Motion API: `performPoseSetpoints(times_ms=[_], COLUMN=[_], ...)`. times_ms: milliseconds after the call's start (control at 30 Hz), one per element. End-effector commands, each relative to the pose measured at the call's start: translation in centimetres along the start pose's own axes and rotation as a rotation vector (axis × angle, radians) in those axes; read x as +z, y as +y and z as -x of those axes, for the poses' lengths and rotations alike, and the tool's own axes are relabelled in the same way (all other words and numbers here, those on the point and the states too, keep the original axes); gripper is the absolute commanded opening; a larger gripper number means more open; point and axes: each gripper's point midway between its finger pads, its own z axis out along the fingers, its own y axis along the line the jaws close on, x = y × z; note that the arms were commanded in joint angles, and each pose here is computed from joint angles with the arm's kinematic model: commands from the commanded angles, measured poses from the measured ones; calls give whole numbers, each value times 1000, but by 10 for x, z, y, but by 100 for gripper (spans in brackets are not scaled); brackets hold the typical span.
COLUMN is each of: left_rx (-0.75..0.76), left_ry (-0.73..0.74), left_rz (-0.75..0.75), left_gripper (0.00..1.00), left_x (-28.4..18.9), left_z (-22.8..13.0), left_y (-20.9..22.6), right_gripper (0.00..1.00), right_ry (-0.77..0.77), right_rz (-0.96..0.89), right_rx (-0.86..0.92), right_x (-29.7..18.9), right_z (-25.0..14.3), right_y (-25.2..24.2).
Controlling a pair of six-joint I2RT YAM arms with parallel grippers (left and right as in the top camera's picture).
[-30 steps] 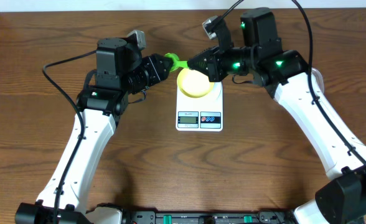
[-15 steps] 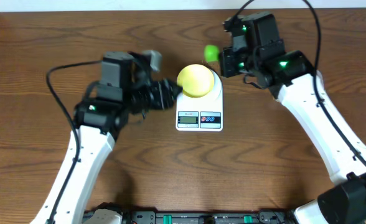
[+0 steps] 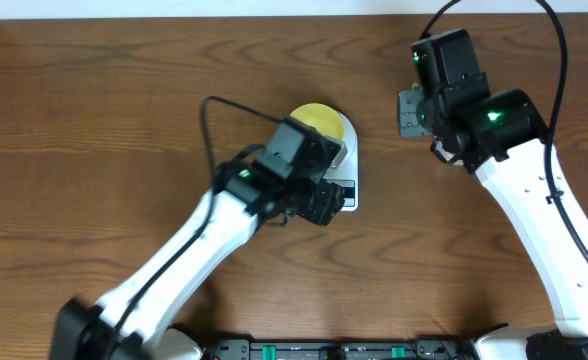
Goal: Scoop item into bowl and weigh 50g on scale
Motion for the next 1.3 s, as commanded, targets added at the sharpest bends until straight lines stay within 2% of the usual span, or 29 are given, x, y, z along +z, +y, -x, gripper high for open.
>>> performPoseSetpoints(times_ms=[0,133,300,833,1267], left_rx=[2,-14,-12,117,112], left_ry=[80,131,125,63,110], left_rz=[45,53,55,205,292], left_gripper=[54,54,54,54,54], left_x=[35,62,81,102,120], left_z=[-7,-13,-9,3,-8], left_y=[17,27,34,32,54], right_gripper=[1,1,1,1,1], right_ry=[-25,-4,30,42,43], right_rz=[-116,-146,-177,-189,-185], right_rx=[45,51,79,101,101], right_x=[-7,-7,-5,-4,-4], right_z=[5,0,-7,-8,-8], right_y=[-23,-32,-49,-59,-58])
